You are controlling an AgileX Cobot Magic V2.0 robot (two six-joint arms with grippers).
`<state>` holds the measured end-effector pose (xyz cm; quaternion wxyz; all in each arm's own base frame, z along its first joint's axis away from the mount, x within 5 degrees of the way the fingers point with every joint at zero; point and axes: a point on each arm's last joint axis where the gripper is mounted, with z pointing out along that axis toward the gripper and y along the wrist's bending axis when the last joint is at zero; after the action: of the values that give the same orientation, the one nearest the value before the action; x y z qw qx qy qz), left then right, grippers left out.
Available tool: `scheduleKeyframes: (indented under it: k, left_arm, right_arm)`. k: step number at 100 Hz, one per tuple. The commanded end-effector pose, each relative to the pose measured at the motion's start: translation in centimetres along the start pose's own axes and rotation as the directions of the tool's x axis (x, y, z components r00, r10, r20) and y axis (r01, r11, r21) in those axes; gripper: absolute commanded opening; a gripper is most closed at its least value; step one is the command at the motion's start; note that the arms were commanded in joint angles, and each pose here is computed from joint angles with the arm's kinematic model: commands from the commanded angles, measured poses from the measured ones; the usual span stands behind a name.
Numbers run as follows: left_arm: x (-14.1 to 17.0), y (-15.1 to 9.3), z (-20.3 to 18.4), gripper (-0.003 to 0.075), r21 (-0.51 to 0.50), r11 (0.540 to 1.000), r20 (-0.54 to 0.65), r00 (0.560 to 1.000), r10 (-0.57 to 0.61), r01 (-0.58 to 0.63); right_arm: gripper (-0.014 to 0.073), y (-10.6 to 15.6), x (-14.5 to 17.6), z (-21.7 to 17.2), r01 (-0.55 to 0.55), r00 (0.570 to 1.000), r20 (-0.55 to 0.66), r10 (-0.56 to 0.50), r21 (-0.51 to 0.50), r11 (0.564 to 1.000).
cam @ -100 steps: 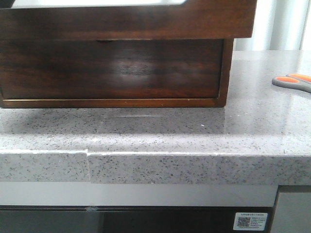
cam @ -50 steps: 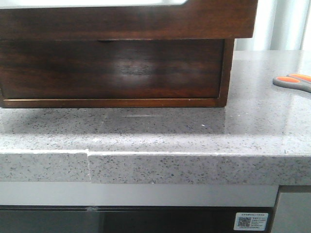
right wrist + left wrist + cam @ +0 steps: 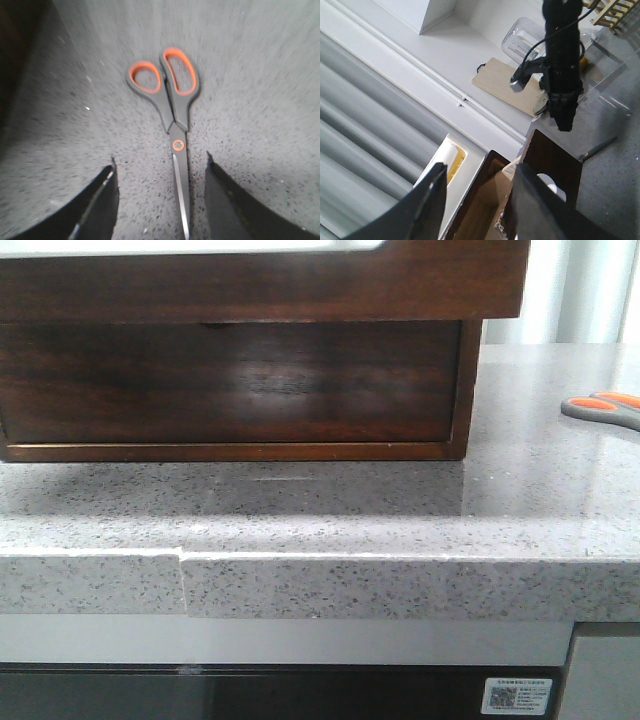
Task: Put scissors in drawer with both arms
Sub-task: 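Grasp the grey-and-orange scissors with the right gripper and lift them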
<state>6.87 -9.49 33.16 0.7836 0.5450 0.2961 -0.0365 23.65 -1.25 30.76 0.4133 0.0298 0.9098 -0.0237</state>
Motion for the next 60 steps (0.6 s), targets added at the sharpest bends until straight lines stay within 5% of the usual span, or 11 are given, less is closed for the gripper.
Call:
scheduleKeyframes:
  k: [1, 30, 60]
  left_arm:
    - [-0.8, 1.1, 0.2, 0.0295, -0.049, 0.998, 0.053, 0.998, -0.045, 0.048]
    - [-0.9, 1.3, 0.2, 0.0295, -0.071, 0.995, 0.058, 0.996, -0.072, 0.076]
    - [-0.9, 1.3, 0.2, 0.0295, -0.071, 0.995, 0.058, 0.996, -0.072, 0.076]
  right_arm:
    - [0.0347, 0.0, -2.6, 1.3, 0.023, 0.999, -0.041, -0.023, 0.013, 1.000]
    - [0.0347, 0.0, -6.2, 7.0, 0.048, 0.976, -0.215, -0.039, 0.037, 0.998]
    - [0.0347, 0.0, -5.5, 10.1, 0.066, 0.948, -0.313, -0.050, 0.043, 0.997]
